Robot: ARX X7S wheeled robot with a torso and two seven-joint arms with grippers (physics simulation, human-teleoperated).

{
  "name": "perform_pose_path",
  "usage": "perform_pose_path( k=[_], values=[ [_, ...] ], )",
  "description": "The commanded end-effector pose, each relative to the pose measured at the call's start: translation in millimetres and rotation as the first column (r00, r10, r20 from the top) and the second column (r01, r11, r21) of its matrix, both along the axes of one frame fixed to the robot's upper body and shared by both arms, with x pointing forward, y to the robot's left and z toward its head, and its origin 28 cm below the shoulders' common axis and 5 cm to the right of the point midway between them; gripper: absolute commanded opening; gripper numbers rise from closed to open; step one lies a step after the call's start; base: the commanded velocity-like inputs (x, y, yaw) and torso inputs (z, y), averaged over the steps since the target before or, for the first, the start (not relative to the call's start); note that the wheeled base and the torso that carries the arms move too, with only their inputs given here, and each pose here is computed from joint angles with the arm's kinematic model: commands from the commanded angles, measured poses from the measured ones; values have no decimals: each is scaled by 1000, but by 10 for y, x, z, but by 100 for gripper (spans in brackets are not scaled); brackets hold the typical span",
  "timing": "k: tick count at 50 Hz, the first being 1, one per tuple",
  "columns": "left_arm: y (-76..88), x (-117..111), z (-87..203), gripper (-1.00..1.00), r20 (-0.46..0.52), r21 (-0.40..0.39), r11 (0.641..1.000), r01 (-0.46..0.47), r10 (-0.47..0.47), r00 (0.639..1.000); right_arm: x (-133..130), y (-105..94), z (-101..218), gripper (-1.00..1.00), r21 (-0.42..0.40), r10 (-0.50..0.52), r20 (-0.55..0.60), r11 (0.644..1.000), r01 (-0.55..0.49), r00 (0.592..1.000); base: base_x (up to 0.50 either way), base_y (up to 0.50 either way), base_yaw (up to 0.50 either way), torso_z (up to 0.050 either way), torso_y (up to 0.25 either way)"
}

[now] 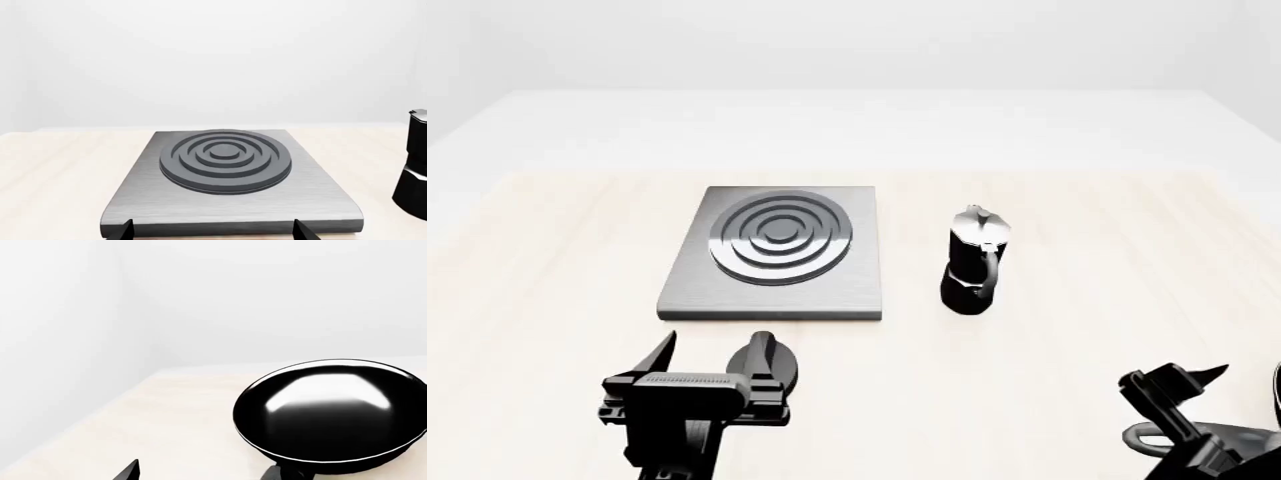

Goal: Put the frying pan on the stove.

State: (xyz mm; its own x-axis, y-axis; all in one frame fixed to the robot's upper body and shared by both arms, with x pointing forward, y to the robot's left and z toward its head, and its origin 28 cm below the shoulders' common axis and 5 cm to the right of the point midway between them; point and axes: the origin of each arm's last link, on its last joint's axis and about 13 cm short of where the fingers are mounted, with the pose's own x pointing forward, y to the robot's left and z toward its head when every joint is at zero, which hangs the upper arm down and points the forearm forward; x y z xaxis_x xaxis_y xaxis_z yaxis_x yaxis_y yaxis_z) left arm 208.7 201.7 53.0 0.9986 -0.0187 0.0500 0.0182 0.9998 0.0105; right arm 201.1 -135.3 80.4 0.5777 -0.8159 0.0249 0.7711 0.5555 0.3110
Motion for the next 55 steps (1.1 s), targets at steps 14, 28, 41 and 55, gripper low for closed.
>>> perform_pose_path(
  k=[14,28,41,55],
  values=[
    [-5,-5,-14,100,-5,-4,1000,7,-7,1000,101,83,-52,100,-7,-72,-33,997,72,997,0,0,0,0,0],
    [-1,-8,-24,100,-8,-7,1000,8,-8,1000,218,164,-14,100,15,-106,-91,994,107,990,0,0,0,0,0],
    [8,-9,-35,100,-9,-10,1000,6,-6,1000,341,168,8,100,18,-163,-130,986,167,978,0,0,0,0,0],
    [32,-24,-53,100,-10,-18,1000,-5,5,1000,440,180,-23,100,37,-204,-158,976,212,966,0,0,0,0,0]
  ],
)
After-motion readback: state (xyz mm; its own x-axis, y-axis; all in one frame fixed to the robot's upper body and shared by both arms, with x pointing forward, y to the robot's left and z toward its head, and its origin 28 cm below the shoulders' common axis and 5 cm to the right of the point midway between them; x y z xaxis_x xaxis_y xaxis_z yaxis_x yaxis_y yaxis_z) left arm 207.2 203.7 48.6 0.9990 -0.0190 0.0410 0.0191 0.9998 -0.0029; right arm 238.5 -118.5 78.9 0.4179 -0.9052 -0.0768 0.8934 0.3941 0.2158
